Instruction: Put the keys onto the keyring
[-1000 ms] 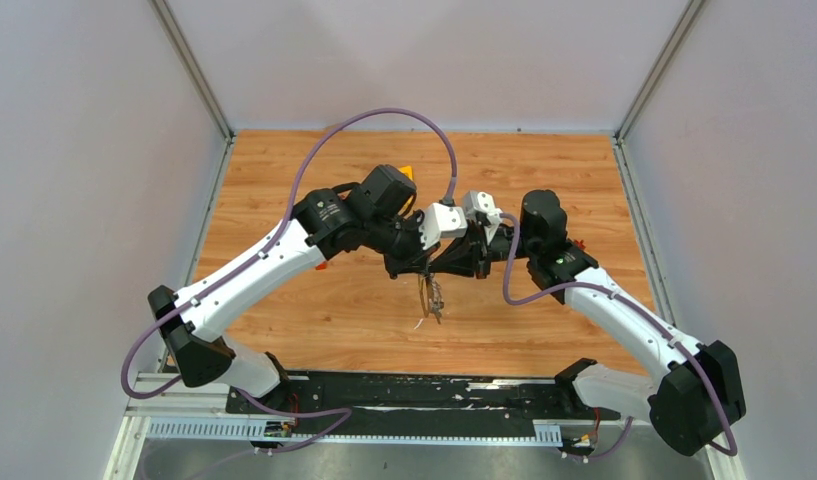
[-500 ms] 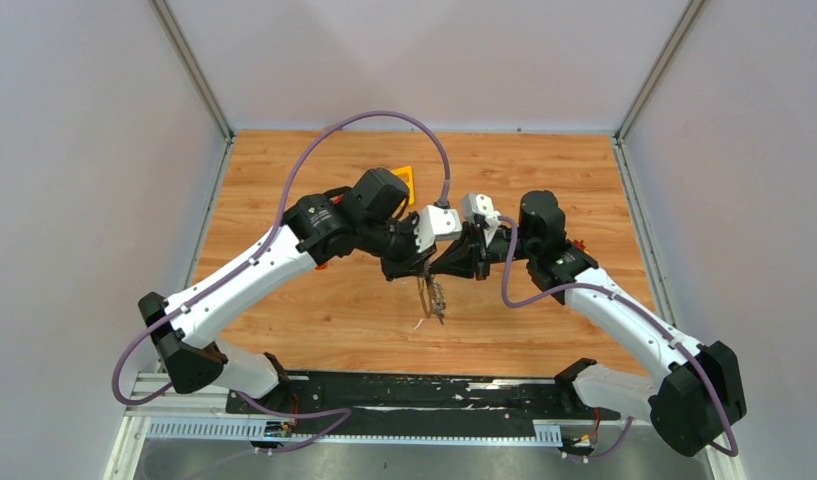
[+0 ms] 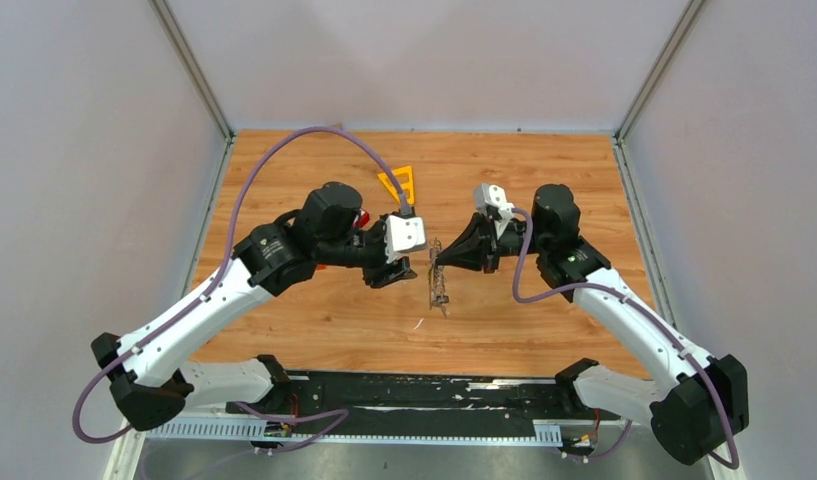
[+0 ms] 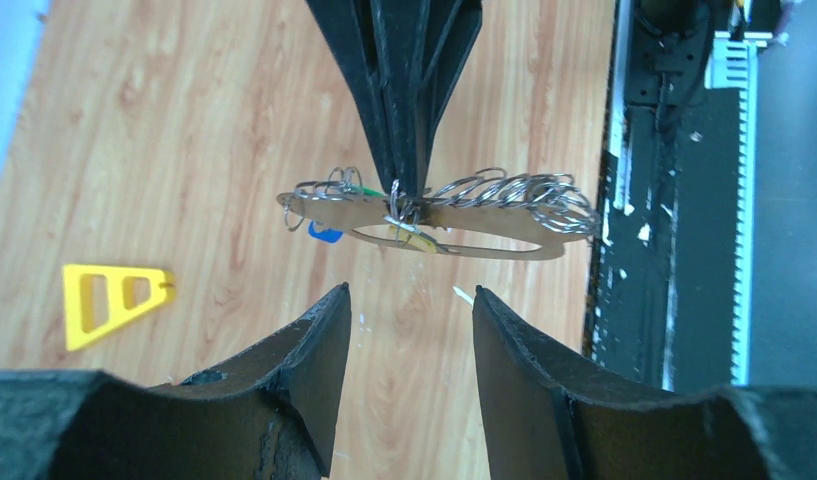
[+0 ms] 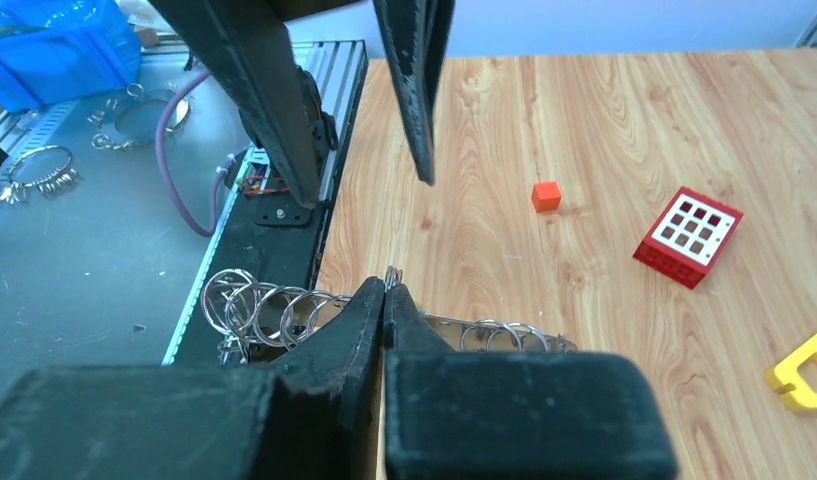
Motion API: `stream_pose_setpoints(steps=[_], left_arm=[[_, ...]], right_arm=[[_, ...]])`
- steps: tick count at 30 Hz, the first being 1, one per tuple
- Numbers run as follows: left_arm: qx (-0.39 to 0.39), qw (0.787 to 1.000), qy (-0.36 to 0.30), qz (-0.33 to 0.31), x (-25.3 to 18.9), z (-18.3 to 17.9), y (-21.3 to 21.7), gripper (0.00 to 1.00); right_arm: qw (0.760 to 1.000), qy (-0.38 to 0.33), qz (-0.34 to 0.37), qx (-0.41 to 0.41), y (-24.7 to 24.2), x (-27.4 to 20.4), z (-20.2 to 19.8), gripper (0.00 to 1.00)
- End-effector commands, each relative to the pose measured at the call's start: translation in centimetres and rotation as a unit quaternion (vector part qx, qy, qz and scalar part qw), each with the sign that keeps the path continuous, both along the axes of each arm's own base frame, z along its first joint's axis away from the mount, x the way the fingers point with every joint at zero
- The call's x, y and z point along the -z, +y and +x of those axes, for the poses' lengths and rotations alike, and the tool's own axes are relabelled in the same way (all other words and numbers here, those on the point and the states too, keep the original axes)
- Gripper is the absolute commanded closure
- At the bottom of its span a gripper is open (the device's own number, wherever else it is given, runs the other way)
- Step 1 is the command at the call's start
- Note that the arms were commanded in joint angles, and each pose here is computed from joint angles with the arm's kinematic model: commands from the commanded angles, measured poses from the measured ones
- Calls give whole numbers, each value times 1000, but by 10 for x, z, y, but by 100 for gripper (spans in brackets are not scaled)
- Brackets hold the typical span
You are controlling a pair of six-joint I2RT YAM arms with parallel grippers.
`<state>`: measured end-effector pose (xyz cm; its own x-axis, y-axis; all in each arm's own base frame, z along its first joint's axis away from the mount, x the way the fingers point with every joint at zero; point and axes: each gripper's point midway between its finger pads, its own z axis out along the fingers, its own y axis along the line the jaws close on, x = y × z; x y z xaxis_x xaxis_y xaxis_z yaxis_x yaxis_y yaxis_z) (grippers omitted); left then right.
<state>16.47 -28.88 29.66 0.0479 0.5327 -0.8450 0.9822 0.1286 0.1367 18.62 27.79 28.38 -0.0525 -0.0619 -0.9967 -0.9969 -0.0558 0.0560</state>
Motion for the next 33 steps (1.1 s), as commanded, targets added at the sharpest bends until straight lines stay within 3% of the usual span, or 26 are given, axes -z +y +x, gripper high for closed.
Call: stream_pose_setpoints(steps=[1, 14, 33], left_arm=[[35, 989, -97, -109, -39, 12, -11, 44], [112, 976, -94, -161, -30, -3, -27, 43], [141, 971, -64, -183, -30, -12, -32, 65]], right_arm=[[998, -43, 39, -25, -3, -48, -9, 100], [994, -47, 71, -61, -2, -71, -20, 100], [994, -38, 76, -61, 0, -57, -18, 100]])
